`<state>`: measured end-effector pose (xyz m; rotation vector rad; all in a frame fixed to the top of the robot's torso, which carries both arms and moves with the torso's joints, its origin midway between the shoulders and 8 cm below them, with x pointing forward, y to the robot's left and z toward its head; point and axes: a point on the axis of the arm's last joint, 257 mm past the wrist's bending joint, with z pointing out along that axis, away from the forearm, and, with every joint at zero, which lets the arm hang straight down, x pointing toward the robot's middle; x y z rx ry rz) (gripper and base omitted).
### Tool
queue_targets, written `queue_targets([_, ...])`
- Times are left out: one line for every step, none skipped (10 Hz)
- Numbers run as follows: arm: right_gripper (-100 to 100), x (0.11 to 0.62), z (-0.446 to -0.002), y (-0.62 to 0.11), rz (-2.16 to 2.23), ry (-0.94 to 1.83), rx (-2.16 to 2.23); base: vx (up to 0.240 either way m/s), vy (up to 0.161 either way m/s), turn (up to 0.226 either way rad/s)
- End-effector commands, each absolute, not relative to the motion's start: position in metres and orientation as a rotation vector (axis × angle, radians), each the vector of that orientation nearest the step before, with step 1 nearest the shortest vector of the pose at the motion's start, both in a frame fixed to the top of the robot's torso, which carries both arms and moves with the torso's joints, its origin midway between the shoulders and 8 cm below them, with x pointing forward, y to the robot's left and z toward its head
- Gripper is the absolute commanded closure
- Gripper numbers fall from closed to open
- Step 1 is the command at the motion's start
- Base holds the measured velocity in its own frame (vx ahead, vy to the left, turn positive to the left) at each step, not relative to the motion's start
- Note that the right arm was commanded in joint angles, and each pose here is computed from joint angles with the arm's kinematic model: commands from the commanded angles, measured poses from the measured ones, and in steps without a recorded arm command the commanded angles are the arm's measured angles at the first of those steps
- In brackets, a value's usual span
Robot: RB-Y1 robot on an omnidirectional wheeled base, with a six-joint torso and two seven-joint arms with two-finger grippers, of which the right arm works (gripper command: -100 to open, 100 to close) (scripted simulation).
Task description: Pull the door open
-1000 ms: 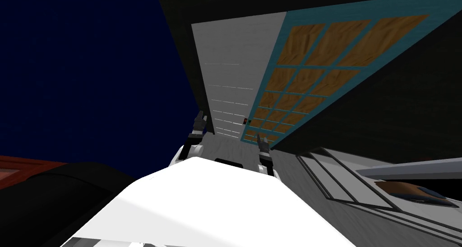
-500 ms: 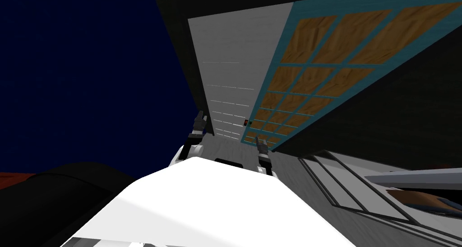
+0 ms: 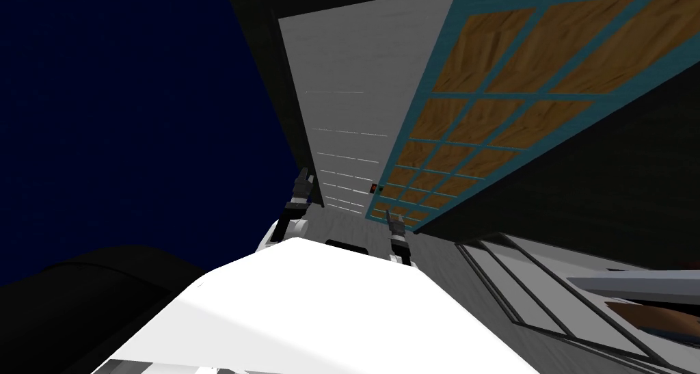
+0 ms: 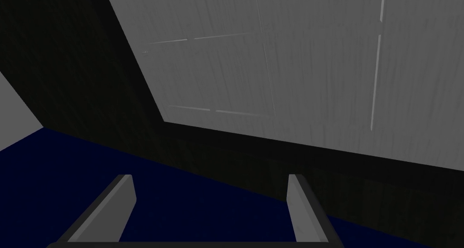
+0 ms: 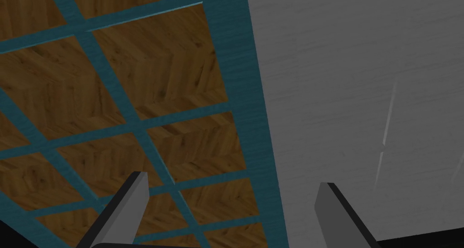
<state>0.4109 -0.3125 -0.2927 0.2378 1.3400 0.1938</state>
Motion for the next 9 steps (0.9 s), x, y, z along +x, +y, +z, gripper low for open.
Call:
queue_targets([-100, 0.409, -0.304, -0.313, 0.165, 1.364, 0.222, 0.111, 0.005, 0.009])
queue_targets([-100, 0.408, -0.310, -0.313, 0.149, 1.377, 0.214, 0.103, 0.012, 0.006])
queue_targets([-100, 0.407, -0.316, -0.314, 0.133, 1.391, 0.205, 0.094, 0.010, 0.005])
queue_targets([-100, 0.406, -0.323, -0.314, 0.117, 1.405, 0.196, 0.098, 0.011, 0.005])
queue_targets([-100, 0.404, -0.329, -0.314, 0.102, 1.418, 0.187, 0.100, -0.001, 0.005])
queue_targets([-100, 0.403, -0.334, -0.315, 0.089, 1.430, 0.179, 0.096, -0.006, 0.008])
queue_targets([-100, 0.401, -0.345, -0.315, 0.063, 1.453, 0.163, 0.126, -0.008, 0.006])
queue_targets([-100, 0.400, -0.350, -0.315, 0.051, 1.465, 0.155, 0.137, -0.001, 0.009])
queue_targets([-100, 0.398, -0.360, -0.315, 0.027, 1.486, 0.139, 0.145, 0.013, 0.008])
